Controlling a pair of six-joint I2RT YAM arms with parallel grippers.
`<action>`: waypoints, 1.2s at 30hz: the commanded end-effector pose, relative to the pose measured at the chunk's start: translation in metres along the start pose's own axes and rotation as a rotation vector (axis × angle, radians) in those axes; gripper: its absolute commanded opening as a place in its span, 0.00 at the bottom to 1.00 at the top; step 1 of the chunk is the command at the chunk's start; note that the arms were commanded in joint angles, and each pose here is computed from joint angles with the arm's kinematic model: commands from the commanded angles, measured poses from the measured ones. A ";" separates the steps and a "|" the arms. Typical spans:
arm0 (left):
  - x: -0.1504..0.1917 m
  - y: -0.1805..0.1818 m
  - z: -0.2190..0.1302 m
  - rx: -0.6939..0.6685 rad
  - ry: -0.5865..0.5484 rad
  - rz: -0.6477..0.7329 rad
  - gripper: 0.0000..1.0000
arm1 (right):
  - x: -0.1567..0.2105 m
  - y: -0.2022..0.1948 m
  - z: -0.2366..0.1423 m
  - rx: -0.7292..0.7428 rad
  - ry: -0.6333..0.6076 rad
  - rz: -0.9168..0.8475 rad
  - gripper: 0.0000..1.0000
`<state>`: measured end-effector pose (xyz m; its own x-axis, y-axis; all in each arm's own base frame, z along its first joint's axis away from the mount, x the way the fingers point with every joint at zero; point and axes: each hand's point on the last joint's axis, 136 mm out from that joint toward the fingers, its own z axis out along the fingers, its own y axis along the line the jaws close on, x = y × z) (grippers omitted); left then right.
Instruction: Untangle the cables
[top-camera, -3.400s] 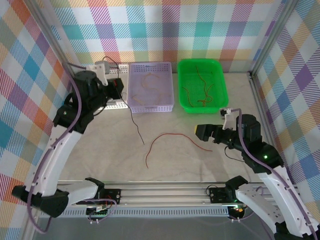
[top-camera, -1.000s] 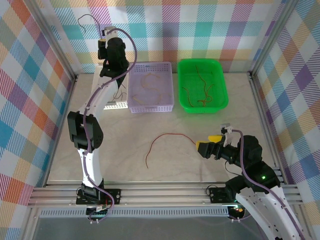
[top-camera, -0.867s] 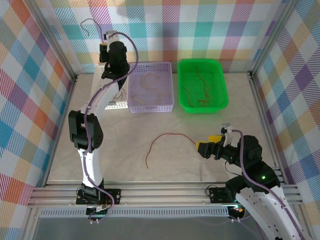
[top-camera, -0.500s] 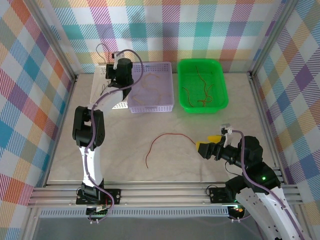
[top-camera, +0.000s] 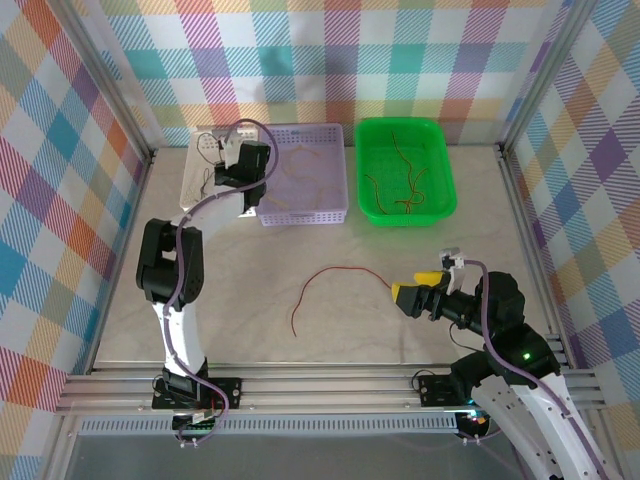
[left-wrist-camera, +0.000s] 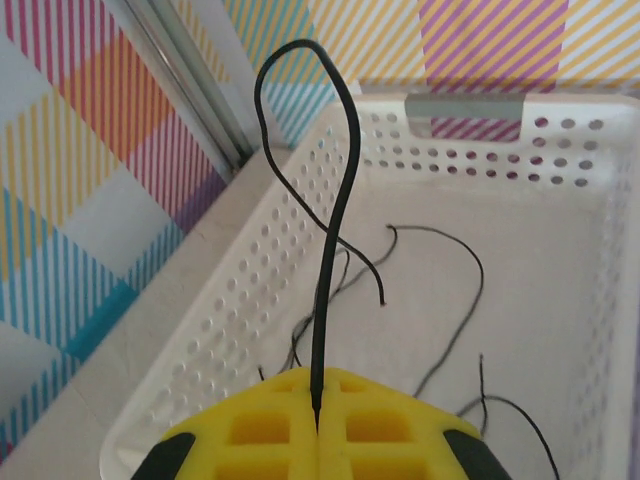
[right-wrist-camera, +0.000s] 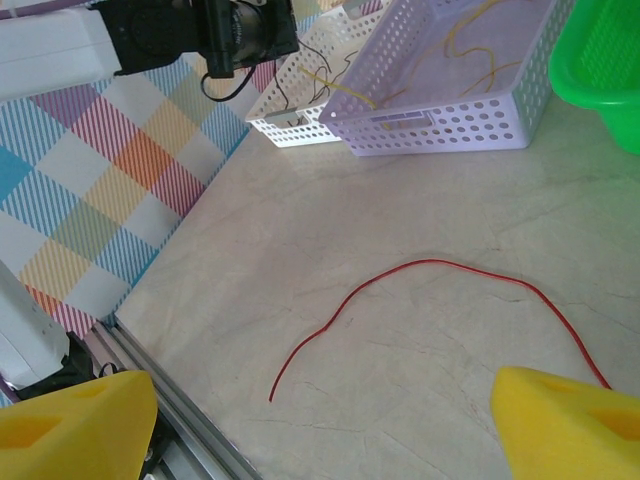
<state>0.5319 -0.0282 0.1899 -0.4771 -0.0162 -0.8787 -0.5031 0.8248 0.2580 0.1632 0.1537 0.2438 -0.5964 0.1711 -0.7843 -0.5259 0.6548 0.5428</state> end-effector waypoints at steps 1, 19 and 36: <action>0.015 -0.007 -0.013 0.060 0.100 -0.065 0.00 | -0.005 0.006 0.000 -0.030 -0.017 -0.011 0.86; 0.075 -0.046 0.028 0.247 0.474 -0.079 0.00 | -0.005 0.009 0.003 -0.048 -0.001 -0.005 0.85; 0.077 -0.059 0.062 0.336 0.641 -0.106 0.08 | -0.004 0.007 0.008 -0.046 0.018 0.004 0.84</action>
<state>0.5801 -0.0493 0.0891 -0.7820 -0.3416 -0.5214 -0.3730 0.9266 -0.0476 0.1648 0.1596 0.2381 -0.6300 0.1523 -0.7615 -0.5227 0.6421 0.5608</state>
